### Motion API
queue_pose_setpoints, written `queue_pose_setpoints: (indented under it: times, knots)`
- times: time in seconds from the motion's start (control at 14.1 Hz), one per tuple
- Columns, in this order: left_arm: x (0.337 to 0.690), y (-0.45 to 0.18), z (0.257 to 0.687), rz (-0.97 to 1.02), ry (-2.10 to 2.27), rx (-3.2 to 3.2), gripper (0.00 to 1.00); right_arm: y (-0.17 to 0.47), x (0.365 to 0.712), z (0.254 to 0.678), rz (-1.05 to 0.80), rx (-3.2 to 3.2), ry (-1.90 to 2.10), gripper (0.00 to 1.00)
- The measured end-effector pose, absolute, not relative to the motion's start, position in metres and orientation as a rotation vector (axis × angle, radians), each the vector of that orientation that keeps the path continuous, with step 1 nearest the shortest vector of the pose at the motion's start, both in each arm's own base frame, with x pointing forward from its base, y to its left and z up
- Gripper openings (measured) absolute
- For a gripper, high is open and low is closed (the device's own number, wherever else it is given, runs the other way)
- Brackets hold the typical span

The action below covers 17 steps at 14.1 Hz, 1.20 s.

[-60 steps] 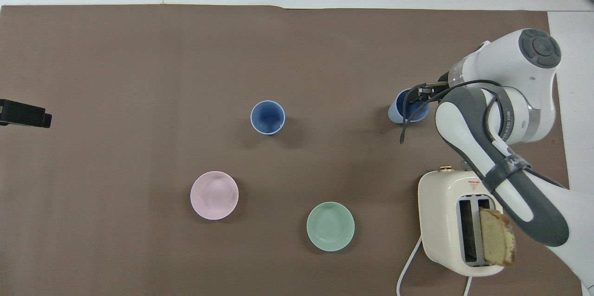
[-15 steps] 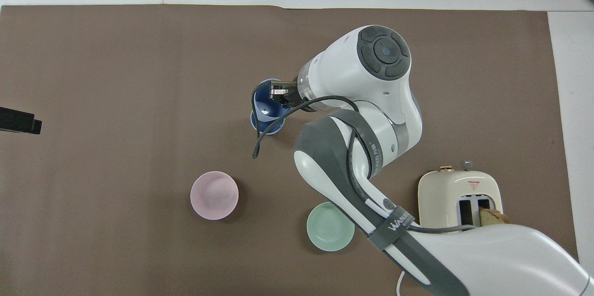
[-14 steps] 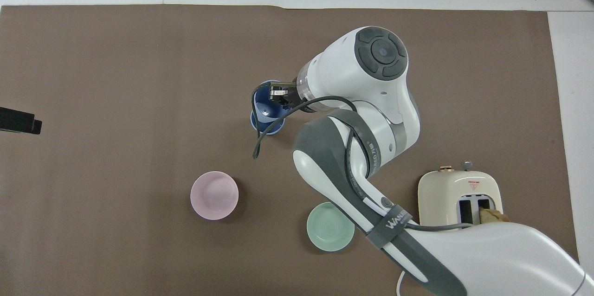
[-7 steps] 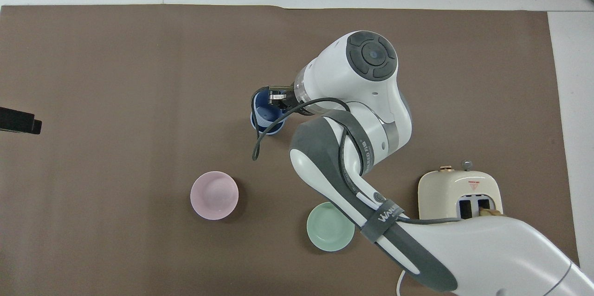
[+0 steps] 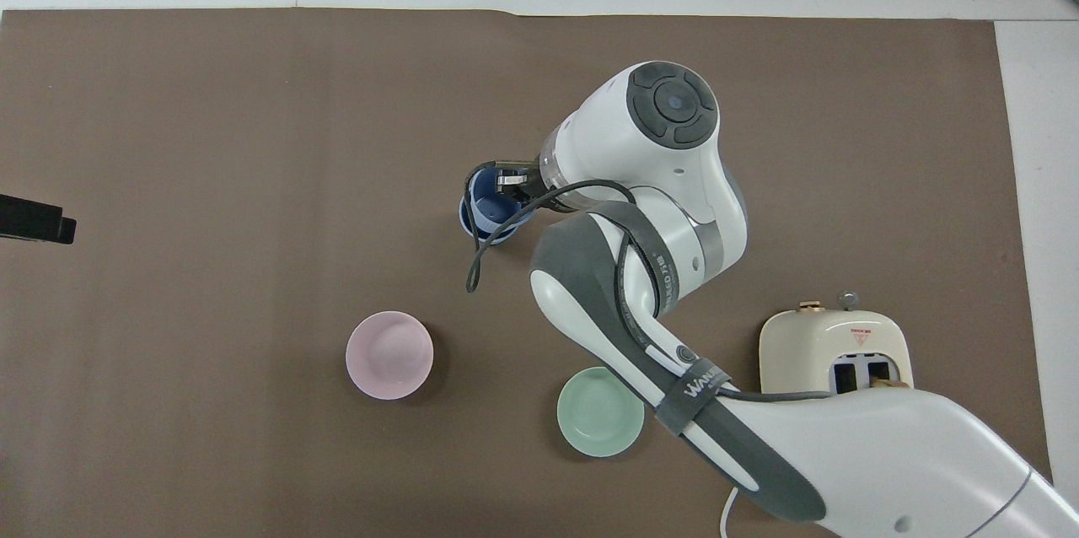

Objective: Stack blue cups with both arms

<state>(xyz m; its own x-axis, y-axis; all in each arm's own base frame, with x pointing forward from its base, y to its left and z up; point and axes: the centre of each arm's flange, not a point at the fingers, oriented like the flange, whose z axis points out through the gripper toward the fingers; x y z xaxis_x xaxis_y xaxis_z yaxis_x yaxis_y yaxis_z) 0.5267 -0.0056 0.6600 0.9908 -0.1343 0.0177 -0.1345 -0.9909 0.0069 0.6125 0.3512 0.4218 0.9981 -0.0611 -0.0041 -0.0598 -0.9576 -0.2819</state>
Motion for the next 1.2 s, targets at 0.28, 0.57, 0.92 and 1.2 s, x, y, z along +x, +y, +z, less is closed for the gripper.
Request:
queue_pose_setpoints:
  times: [0.28,0.57,0.92,1.2]
  knots:
    - [0.527,-0.006,0.66,0.027,-0.211,3.126,1.0,0.351,0.612,0.422,-0.007,-2.855,0.088,0.19]
    - [0.527,-0.006,0.66,0.027,-0.211,3.126,1.0,0.351,0.612,0.422,-0.007,-2.855,0.088,0.58]
    - [0.527,-0.006,0.66,0.027,-0.211,3.126,1.0,0.348,0.614,0.422,-0.01,-2.857,0.093,0.78]
    - [0.527,-0.006,0.66,0.027,-0.211,3.126,1.0,0.306,0.633,0.42,-0.031,-2.923,0.121,1.0]
